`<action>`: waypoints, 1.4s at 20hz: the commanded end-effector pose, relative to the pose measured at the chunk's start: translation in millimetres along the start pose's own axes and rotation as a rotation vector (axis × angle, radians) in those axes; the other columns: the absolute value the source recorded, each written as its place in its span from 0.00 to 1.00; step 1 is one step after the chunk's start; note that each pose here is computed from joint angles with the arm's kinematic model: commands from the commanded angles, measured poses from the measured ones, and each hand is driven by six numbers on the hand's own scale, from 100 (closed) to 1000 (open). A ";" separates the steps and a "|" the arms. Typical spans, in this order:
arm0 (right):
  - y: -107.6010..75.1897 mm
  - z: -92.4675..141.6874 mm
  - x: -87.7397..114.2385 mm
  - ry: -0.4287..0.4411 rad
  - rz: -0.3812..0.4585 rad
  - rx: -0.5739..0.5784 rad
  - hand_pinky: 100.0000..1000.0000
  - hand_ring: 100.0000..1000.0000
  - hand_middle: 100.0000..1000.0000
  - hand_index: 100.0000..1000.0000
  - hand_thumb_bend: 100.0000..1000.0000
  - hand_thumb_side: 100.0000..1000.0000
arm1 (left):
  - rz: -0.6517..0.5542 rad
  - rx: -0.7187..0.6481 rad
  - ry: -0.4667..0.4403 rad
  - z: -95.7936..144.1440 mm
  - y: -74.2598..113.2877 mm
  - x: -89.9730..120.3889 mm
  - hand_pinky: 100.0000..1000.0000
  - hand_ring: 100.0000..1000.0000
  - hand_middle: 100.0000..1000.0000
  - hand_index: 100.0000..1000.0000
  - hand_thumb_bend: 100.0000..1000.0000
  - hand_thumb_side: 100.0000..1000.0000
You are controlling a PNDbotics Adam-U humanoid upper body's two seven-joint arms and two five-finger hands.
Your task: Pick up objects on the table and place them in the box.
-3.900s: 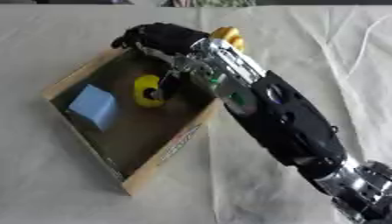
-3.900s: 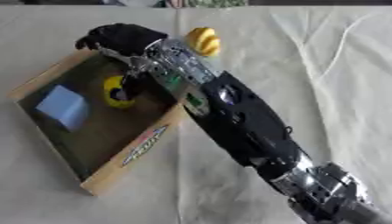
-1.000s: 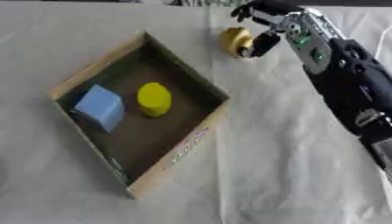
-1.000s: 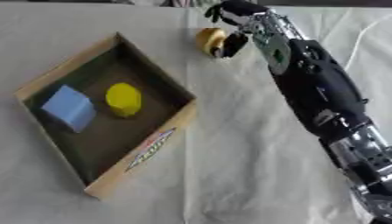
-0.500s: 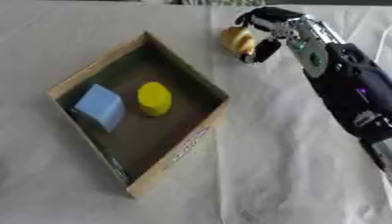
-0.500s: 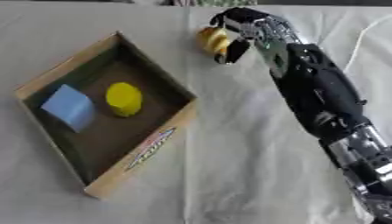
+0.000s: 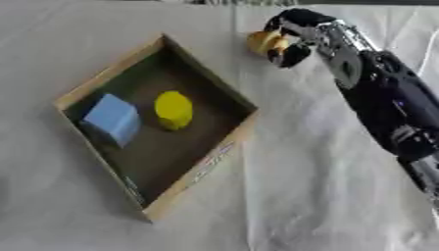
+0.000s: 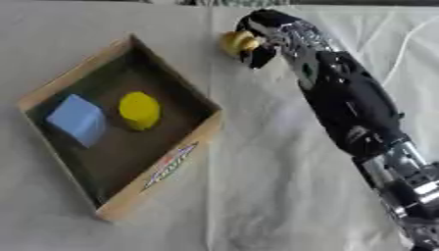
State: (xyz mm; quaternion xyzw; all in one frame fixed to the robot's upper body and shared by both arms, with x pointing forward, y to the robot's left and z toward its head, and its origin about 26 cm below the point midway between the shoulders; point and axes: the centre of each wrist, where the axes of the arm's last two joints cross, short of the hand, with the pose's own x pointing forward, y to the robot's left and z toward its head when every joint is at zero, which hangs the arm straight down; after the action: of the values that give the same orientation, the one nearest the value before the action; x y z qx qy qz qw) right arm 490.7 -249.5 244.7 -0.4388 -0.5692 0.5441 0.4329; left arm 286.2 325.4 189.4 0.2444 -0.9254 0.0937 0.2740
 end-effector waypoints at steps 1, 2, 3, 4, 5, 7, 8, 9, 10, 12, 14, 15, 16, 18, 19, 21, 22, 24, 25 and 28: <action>-15.8 0.4 0.2 0.019 0.024 -0.101 0.79 0.65 0.42 0.52 0.00 0.00 | 0.003 -0.005 -0.028 -5.7 1.1 6.4 0.72 0.67 0.69 0.80 0.00 0.55; -17.2 0.6 1.3 0.022 0.033 -0.130 0.79 0.63 0.41 0.50 0.00 0.00 | 0.003 -0.005 -0.027 -5.5 1.2 6.3 0.72 0.67 0.69 0.80 0.00 0.55; -19.5 0.9 2.5 0.024 0.046 -0.162 0.78 0.62 0.41 0.48 0.00 0.00 | 0.002 -0.005 -0.026 -5.4 1.4 6.2 0.72 0.67 0.69 0.80 0.00 0.55; -21.8 1.5 3.9 0.025 0.058 -0.194 0.78 0.62 0.41 0.48 0.00 0.00 | 0.002 -0.005 -0.025 -5.3 1.4 6.2 0.72 0.67 0.69 0.80 0.00 0.55; -25.1 2.2 6.3 0.017 0.061 -0.225 0.78 0.61 0.41 0.47 0.00 0.00 | 0.002 -0.005 -0.025 -5.3 1.4 6.2 0.72 0.67 0.69 0.80 0.00 0.55; -38.2 6.5 14.3 -0.024 0.039 -0.285 0.79 0.60 0.41 0.47 0.00 0.00 | 0.001 -0.007 -0.024 -5.2 1.6 6.1 0.72 0.67 0.69 0.80 0.00 0.55; -47.5 10.6 19.8 -0.054 0.026 -0.314 0.79 0.60 0.41 0.47 0.00 0.00 | 0.000 -0.008 -0.024 -5.2 1.8 6.1 0.72 0.67 0.69 0.80 0.00 0.55; -59.0 15.9 28.3 -0.097 0.015 -0.346 0.79 0.60 0.41 0.47 0.00 0.00 | -0.001 -0.008 -0.024 -5.1 2.0 6.0 0.72 0.67 0.69 0.80 0.00 0.55; -71.7 23.0 38.7 -0.151 0.004 -0.381 0.78 0.60 0.40 0.47 0.00 0.00 | -0.001 -0.008 -0.024 -5.0 2.1 6.0 0.72 0.67 0.69 0.80 0.00 0.55; -94.8 41.0 61.9 -0.268 -0.015 -0.440 0.78 0.59 0.41 0.47 0.00 0.00 | 0.000 -0.009 -0.025 -5.2 1.9 6.1 0.73 0.67 0.69 0.80 0.00 0.54; -111.6 63.5 86.7 -0.402 -0.025 -0.484 0.77 0.59 0.41 0.47 0.00 0.00 | 0.000 -0.012 -0.026 -5.2 1.6 6.2 0.73 0.67 0.69 0.80 0.00 0.54; -116.0 74.1 98.0 -0.462 -0.024 -0.490 0.77 0.59 0.41 0.47 0.00 0.00 | 0.000 -0.014 -0.027 -5.5 1.5 6.3 0.73 0.67 0.69 0.80 0.00 0.54; -118.0 84.5 110.1 -0.527 -0.016 -0.485 0.77 0.59 0.41 0.47 0.00 0.00 | 0.001 -0.016 -0.028 -5.9 1.2 6.5 0.73 0.67 0.69 0.80 0.00 0.54; -117.2 100.6 130.9 -0.633 0.006 -0.452 0.77 0.59 0.41 0.48 0.00 0.00 | 0.002 -0.020 -0.030 -6.3 0.9 6.7 0.73 0.67 0.69 0.80 0.00 0.54; -116.1 106.3 138.4 -0.669 0.014 -0.433 0.77 0.59 0.41 0.48 0.00 0.00 | 0.002 -0.022 -0.030 -6.4 0.9 6.8 0.73 0.67 0.69 0.80 0.00 0.54; -116.1 113.4 145.6 -0.700 0.021 -0.411 0.77 0.59 0.41 0.48 0.00 0.00 | 0.001 -0.024 -0.031 -6.4 1.0 6.8 0.73 0.67 0.69 0.80 0.00 0.54; -116.5 115.4 147.0 -0.705 0.022 -0.406 0.77 0.59 0.41 0.48 0.00 0.00 | 0.001 -0.024 -0.031 -6.4 1.0 6.8 0.73 0.67 0.69 0.80 0.00 0.54; -116.6 117.8 152.2 -0.725 0.013 -0.394 0.76 0.58 0.41 0.48 0.00 0.00 | 0.007 -0.026 -0.032 -6.8 -0.5 7.1 0.73 0.67 0.69 0.80 0.00 0.53; -115.0 121.4 162.7 -0.777 0.011 -0.381 0.76 0.58 0.42 0.47 0.00 0.00 | 0.008 -0.030 -0.032 -6.8 -0.7 7.2 0.73 0.67 0.69 0.79 0.00 0.53; -100.3 132.3 183.9 -0.891 0.052 -0.314 0.76 0.59 0.42 0.48 0.00 0.00 | 0.004 -0.027 -0.030 -6.2 0.6 6.8 0.73 0.67 0.69 0.80 0.00 0.54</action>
State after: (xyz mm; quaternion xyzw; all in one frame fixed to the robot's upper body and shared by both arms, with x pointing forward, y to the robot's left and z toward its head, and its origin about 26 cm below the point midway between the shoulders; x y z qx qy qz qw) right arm 326.0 -109.9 339.0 -0.2461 -0.7642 0.5900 0.0860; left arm 286.6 323.7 189.0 0.2399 -0.9261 0.0872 0.2779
